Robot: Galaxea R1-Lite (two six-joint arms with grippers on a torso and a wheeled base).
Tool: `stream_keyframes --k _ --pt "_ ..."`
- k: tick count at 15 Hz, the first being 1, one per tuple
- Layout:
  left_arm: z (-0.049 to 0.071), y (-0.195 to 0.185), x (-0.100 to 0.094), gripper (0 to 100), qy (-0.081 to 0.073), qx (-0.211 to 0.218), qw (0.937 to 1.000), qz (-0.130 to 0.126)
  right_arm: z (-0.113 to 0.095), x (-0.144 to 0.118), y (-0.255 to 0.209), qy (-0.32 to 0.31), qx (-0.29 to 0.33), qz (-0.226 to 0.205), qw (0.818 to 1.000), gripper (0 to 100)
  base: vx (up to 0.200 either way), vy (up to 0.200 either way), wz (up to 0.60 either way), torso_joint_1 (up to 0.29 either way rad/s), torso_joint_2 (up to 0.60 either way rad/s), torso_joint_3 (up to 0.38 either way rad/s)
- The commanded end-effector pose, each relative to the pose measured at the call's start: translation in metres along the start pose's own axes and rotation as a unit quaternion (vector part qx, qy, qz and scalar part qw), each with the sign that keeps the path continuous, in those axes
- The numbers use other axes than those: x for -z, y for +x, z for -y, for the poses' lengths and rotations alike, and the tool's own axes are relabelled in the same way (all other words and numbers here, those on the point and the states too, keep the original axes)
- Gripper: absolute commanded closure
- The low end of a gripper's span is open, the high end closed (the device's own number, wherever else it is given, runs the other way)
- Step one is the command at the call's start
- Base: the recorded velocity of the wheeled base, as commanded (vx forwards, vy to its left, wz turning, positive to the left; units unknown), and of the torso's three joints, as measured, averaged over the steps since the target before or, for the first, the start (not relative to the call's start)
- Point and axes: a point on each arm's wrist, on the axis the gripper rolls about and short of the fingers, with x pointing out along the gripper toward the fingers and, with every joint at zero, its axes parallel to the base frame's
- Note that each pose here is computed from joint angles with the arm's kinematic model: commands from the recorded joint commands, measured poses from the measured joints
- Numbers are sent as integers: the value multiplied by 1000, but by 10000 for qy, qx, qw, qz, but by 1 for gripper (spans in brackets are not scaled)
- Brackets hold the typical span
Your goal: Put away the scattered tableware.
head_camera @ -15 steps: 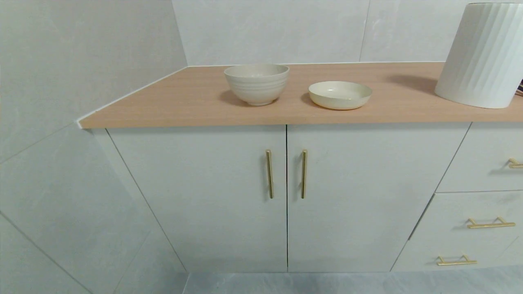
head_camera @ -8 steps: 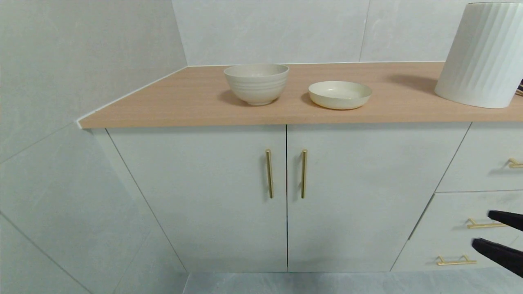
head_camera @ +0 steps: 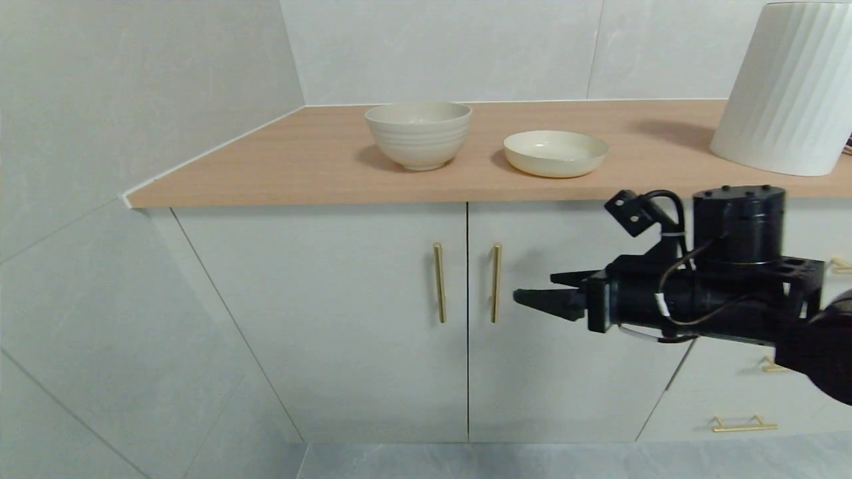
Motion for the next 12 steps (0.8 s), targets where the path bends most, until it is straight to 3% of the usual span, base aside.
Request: stream_keyframes --k 1,5,12 --pt "0 0 0 0 -4 -3 10000 4 10 22 48 171 -133 -315 9993 0 0 0 0 0 0 0" --pt "0 0 0 0 -4 -3 10000 4 10 29 75 421 -388 357 9977 0 0 0 0 0 0 0" --pt "0 0 0 0 -4 -3 10000 4 10 28 76 444 -344 479 9973 0 0 0 0 0 0 0"
